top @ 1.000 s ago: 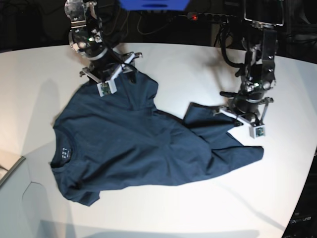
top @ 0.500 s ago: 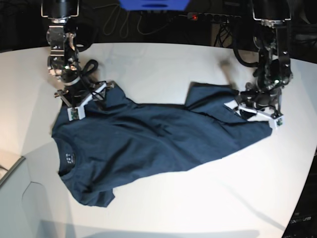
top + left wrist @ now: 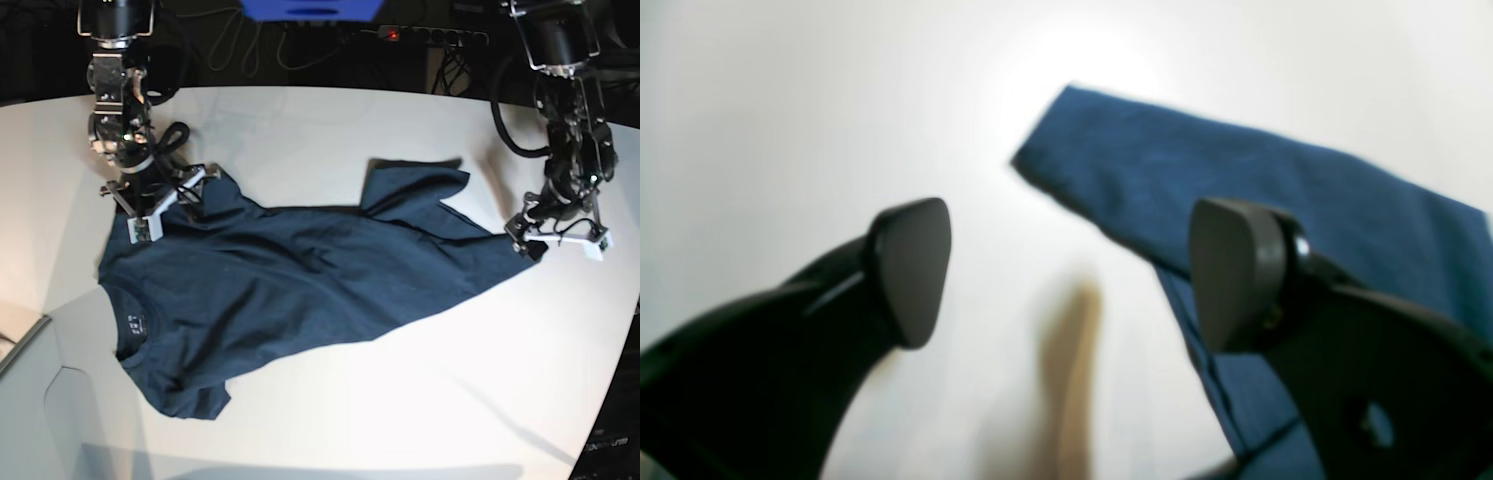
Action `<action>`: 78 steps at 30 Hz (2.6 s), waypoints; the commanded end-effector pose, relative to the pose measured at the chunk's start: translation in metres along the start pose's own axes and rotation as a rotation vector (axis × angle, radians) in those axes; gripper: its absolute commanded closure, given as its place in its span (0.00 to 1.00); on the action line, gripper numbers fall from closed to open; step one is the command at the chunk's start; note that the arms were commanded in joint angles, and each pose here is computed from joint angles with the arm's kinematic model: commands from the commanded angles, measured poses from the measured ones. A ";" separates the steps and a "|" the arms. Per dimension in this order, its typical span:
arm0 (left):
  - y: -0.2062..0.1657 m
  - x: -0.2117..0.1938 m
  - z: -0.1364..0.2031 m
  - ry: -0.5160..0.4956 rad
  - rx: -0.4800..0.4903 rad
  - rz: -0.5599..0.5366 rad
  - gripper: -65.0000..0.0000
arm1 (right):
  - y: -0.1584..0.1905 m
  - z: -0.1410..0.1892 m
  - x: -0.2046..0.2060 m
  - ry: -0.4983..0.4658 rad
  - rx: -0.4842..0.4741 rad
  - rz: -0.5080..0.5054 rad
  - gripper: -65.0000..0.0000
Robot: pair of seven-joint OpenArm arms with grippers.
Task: Layout the t-shirt on the table in an organized manner, then fold the t-shirt properly
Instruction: 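Grasp the shirt hem with the left gripper and the shoulder with the right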
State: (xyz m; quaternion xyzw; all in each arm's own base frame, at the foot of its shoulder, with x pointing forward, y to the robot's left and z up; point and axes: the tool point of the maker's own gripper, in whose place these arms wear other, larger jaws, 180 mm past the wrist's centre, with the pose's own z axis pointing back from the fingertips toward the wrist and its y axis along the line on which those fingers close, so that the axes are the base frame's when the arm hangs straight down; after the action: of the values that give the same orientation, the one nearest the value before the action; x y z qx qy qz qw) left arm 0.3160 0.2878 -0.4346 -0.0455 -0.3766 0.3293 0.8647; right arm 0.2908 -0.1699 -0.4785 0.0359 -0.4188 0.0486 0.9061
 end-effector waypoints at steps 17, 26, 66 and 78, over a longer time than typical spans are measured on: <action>-0.004 0.011 -0.039 -0.008 0.027 0.073 0.22 | -0.007 0.001 -0.010 0.051 -0.022 0.003 0.40; -0.012 0.019 -0.036 -0.027 0.004 0.078 0.73 | -0.007 0.001 -0.009 0.049 -0.023 0.004 0.40; -0.344 0.267 0.190 -0.656 -0.746 -0.141 1.00 | -0.046 -0.008 0.049 -0.043 -0.076 0.071 0.40; -0.267 0.123 0.142 -0.371 -0.708 -0.163 1.00 | -0.070 0.000 0.046 -0.048 -0.136 0.023 0.40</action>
State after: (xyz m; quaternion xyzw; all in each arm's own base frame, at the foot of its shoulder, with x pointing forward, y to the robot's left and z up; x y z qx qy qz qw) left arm 0.4189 0.1270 -0.1957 -0.2481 -0.5875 0.1181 0.7612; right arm 0.3175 -0.2302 -0.4591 -0.0221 -0.4205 0.0327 0.9064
